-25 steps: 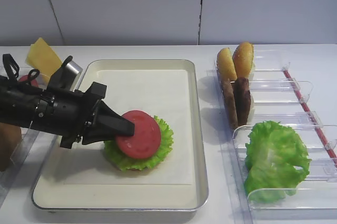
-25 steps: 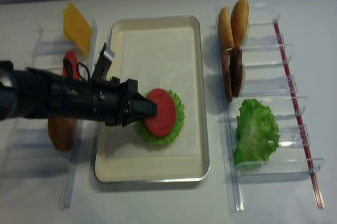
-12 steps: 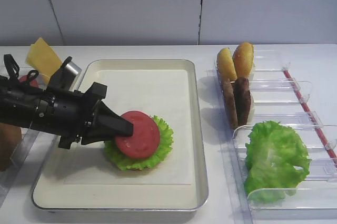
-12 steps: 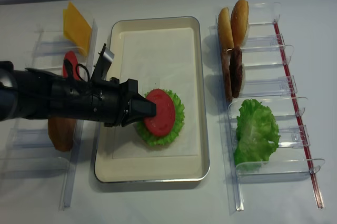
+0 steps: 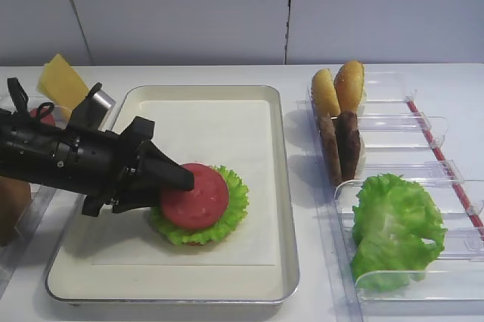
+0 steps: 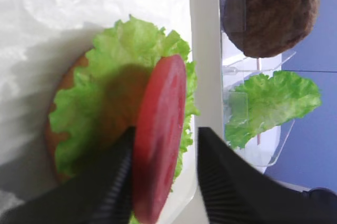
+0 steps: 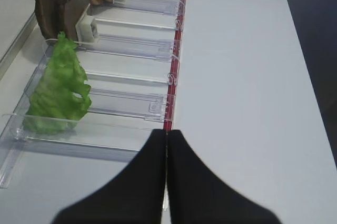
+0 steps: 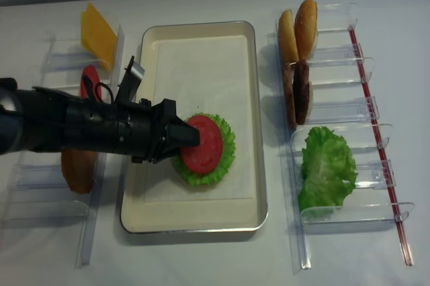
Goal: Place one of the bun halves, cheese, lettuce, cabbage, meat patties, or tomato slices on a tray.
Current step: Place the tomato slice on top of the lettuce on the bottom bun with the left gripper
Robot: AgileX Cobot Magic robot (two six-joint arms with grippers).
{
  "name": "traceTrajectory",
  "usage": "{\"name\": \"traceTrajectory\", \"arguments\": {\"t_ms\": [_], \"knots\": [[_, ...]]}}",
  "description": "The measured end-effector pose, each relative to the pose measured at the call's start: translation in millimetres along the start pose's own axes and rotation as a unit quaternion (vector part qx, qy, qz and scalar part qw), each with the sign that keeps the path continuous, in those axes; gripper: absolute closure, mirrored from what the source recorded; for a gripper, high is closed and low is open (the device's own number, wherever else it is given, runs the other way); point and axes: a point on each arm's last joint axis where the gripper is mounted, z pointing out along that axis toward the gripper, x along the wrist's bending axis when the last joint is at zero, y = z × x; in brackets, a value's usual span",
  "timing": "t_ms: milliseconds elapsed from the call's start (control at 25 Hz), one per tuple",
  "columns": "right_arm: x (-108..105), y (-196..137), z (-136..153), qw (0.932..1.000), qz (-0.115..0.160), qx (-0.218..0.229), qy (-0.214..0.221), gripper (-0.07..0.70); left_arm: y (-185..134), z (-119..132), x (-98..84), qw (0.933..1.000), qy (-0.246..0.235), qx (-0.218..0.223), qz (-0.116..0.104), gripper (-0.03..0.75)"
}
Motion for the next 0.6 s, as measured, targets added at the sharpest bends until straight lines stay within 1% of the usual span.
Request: {"name": "traceTrajectory", "arguments": {"t_ms": [120,200,320,440,600], "knots": [[0.0,0.0,0.0,1.0000,0.000,0.000,0.000,0.372,-0.5,0.0,-0.1,0.9999,-0.001,0.003,-0.013,0.368],[0.0,0.0,0.0,1.0000,0.000,0.000,0.000,0.372,-0.1,-0.1,-0.4,0.9998,-0.001,0.003,-0.019,0.344],[0.0,0.0,0.0,1.0000,0.000,0.000,0.000,0.372,-0.3,-0.1,-0.6,0.9996,-0.001,0.006,-0.027,0.333],[0.0,0.0,0.0,1.0000,0.000,0.000,0.000,0.372,1.5,-1.1,-2.0,0.9992,0.009,0.021,-0.032,0.332],[0.0,0.0,0.0,1.0000,0.000,0.000,0.000,0.372,7.5,-3.3,-5.6,0.9985,0.025,0.039,-0.028,0.332]]}}
